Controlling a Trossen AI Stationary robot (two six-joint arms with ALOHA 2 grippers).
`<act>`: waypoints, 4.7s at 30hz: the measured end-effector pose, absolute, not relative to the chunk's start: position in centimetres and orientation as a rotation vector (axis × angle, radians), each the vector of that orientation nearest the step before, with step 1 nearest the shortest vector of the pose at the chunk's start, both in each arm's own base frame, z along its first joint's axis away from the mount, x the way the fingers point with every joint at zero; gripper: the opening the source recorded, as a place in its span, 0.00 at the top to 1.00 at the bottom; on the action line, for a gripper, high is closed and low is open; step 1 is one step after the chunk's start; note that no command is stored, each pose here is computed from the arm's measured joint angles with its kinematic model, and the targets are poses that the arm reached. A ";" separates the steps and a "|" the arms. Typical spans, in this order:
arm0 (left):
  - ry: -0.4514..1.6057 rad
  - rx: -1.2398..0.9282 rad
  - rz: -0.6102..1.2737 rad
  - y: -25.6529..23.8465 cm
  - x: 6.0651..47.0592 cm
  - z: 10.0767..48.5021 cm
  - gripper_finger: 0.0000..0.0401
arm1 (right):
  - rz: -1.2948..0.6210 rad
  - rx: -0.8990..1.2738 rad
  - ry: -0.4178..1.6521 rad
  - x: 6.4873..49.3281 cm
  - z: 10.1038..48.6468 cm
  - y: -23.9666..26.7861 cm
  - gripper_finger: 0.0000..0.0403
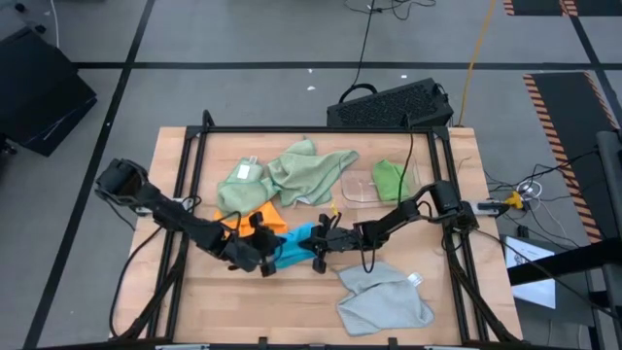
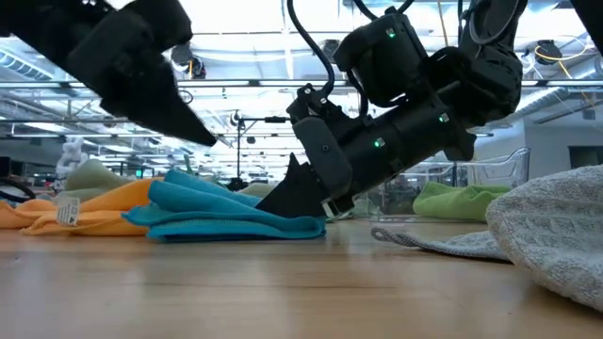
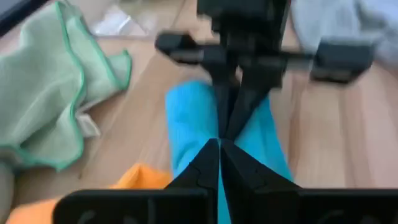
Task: Fold microfiber towels
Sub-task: Fold the blue microfiber cloth, then put the folded blue microfiber cloth into the transparent bin
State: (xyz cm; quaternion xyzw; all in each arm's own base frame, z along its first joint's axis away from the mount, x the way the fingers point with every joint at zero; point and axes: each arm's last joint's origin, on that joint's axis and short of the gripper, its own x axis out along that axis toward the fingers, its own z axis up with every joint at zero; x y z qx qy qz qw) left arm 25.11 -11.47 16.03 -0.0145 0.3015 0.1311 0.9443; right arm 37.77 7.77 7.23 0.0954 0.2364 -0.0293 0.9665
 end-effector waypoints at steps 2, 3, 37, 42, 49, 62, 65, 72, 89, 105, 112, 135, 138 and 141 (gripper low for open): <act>0.664 -0.042 0.279 -11.5 25.0 15.0 0.97 | -0.059 0.190 0.485 37.7 7.2 7.8 1.00; 0.700 -0.045 0.295 -11.4 24.8 14.2 0.97 | -0.059 0.189 0.486 37.7 7.2 7.9 1.00; 0.586 -0.116 0.365 -9.3 25.7 15.8 0.54 | -0.040 0.046 0.594 34.5 17.8 5.4 0.81; 0.610 -0.264 0.263 -6.3 27.3 16.0 0.42 | -0.013 -0.073 0.625 33.7 18.9 4.5 0.71; 0.691 -0.376 0.084 -2.5 28.4 15.6 0.34 | 0.047 -0.194 0.625 32.2 20.9 5.3 0.69; 0.973 -0.430 -0.050 -1.5 32.4 12.3 0.40 | 0.067 -0.217 0.705 31.0 21.2 5.7 0.69; 0.970 -0.400 -0.109 -1.8 32.9 12.1 0.45 | 0.075 -0.220 0.715 30.9 21.1 5.9 0.69; 0.933 -0.221 -0.219 -3.1 33.5 11.2 0.75 | 0.074 -0.204 0.708 30.9 21.1 6.2 0.69; 0.667 0.231 0.081 -6.0 30.6 20.1 0.96 | -0.138 0.037 0.537 29.8 18.4 6.0 0.61; 0.563 0.434 0.105 -8.1 29.9 21.9 0.95 | -0.073 0.071 0.269 30.8 21.3 5.6 0.18; 0.506 0.422 0.050 -8.4 30.2 22.4 0.96 | -0.004 0.106 0.241 31.9 20.5 4.8 0.18; 0.479 0.329 0.069 -7.1 30.7 22.7 0.88 | 0.121 0.046 0.280 31.9 20.0 4.3 0.94; 0.462 0.232 0.128 -6.7 30.8 22.8 0.78 | 0.110 0.033 0.311 31.1 21.0 4.1 0.96; 0.470 0.207 0.159 -6.4 30.8 22.7 0.63 | 0.071 -0.005 0.354 29.8 22.2 3.6 0.98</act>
